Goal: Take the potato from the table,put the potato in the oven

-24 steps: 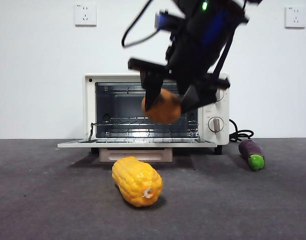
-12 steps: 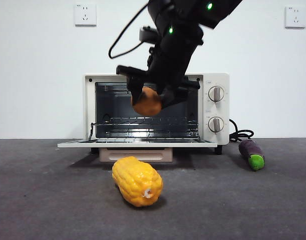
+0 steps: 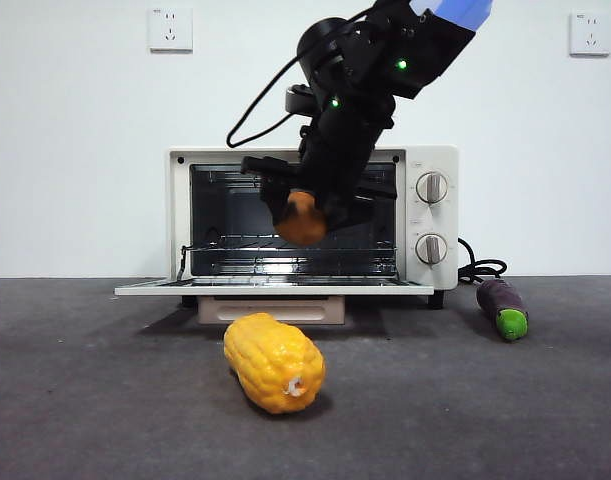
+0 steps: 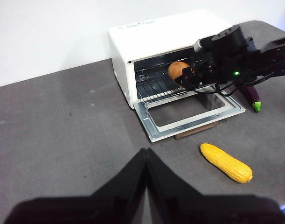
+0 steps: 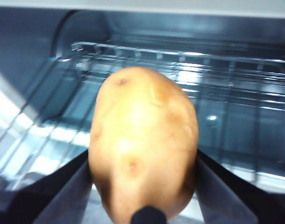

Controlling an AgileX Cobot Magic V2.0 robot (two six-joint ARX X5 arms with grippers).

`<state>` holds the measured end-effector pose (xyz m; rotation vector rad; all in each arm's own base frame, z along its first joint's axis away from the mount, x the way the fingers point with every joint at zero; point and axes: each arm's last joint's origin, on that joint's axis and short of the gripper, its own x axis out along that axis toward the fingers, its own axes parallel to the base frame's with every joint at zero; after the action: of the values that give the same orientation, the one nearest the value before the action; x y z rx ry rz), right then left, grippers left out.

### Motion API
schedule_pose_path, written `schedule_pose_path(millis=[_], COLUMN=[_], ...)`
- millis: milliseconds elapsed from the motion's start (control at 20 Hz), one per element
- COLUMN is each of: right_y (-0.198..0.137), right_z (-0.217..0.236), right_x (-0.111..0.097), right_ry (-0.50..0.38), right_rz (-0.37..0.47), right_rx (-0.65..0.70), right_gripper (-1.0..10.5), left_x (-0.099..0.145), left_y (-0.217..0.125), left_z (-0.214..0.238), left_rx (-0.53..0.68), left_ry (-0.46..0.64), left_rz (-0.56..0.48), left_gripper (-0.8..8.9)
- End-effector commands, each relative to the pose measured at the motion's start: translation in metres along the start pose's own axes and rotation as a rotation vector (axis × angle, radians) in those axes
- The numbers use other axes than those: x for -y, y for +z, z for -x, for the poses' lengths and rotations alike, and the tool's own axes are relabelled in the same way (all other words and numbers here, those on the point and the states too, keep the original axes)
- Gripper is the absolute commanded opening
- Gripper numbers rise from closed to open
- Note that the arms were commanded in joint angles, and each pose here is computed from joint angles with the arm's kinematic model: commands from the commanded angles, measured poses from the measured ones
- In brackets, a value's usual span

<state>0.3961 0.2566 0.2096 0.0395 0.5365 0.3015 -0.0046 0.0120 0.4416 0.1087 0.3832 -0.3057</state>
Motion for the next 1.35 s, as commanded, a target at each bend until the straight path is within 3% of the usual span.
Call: schedule_pose_path(millis=[50,100,200,450,550,600,850,1200,1350], right_y=[-0.008,-0.008,-0.008,-0.006,-0.005,-0.004,0.014,0.043,0.049], right_z=[-0.009,-0.009,-0.009,-0.009,-0.009,-0.009,0.008,0.094,0.151], right_x=[0.004,0.004,0.004,0.003,0.002,0.002,-0.015,-0.045,-0.055], right_ry=[-0.017,-0.017,-0.017,-0.014,-0.007,-0.006,-0.009,-0.049,-0.071], right_rz=[-0.012,-0.012,-0.012,-0.015,-0.017,-0.018,0.013,0.094,0.188], right_rx=[-0.019,-0.018,-0.018,-0.003,0.013,0.016,-0.041,-0.223,-0.268], right_gripper=[0.7,1.0,2.7,3.2,6.2,6.3,6.3,6.2,4.5], left_x=[0.001,0.001,0.001,0.001,0.001,0.001,0.001,0.001,0.002], left_y=[0.002,0.002,0.002,0.002,0.002,0.002,0.002,0.002,0.003], left_z=[-0.003,-0.004,-0.004,-0.004,-0.004,-0.004,-0.004,-0.004,-0.005], left_rx=[-0.004,-0.006,-0.007,-0.007,-0.007,-0.007,-0.007,-0.007,-0.011], left_ry=[-0.001,-0.001,-0.001,-0.001,-0.001,-0.002,-0.009,-0.008,-0.008], left_rz=[-0.021,-0.023,-0.023,-0.022,-0.022,-0.022,-0.022,-0.022,-0.023], left_gripper=[-0.05,-0.05,-0.05,-0.05,-0.05,-0.05,-0.05,-0.05,-0.05])
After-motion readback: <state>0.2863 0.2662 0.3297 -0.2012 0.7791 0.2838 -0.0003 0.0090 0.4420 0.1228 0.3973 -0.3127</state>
